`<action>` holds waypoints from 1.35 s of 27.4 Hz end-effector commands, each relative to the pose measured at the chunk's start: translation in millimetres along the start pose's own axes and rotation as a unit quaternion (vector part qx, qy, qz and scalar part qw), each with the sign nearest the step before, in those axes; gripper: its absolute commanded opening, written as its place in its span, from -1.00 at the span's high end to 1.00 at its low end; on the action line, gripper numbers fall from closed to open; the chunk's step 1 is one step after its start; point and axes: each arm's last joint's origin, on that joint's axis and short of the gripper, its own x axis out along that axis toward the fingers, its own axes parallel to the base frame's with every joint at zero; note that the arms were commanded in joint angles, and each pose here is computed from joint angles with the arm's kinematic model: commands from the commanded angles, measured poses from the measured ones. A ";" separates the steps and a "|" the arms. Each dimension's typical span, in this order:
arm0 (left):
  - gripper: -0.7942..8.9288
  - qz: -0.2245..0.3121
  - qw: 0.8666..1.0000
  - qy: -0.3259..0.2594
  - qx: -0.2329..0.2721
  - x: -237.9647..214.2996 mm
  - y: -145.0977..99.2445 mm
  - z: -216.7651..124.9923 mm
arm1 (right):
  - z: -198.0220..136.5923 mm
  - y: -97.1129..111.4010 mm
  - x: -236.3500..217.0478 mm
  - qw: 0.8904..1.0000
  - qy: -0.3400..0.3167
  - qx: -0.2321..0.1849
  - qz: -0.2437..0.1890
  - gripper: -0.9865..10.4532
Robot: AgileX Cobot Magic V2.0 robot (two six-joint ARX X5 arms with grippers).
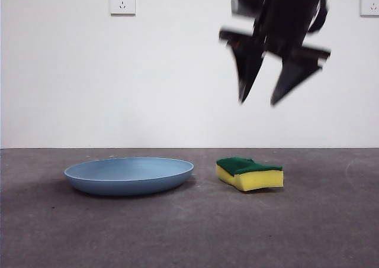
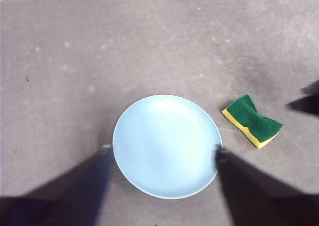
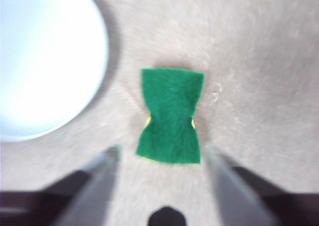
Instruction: Pick up the plate,pick up the cloth,clean the plate with the cloth
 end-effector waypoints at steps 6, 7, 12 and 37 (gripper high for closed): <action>0.85 -0.002 0.998 -0.034 0.044 0.3 -1.4 6.3 | -14.7 -3.6 -110.0 0.988 -0.153 -0.014 0.014 0.86; 0.85 -0.004 0.998 -0.036 0.046 0.9 -2.2 6.3 | -18.6 -3.5 -120.1 0.984 -0.178 -0.014 0.017 0.86; 0.85 -0.017 0.995 -0.076 0.059 1.3 -5.5 -12.0 | -54.9 2.1 -138.6 0.963 -0.264 -0.043 0.031 0.86; 0.84 -0.002 0.992 -0.117 0.038 14.8 6.3 -109.1 | -150.3 -10.3 -90.3 0.955 -0.295 -0.013 -0.025 0.82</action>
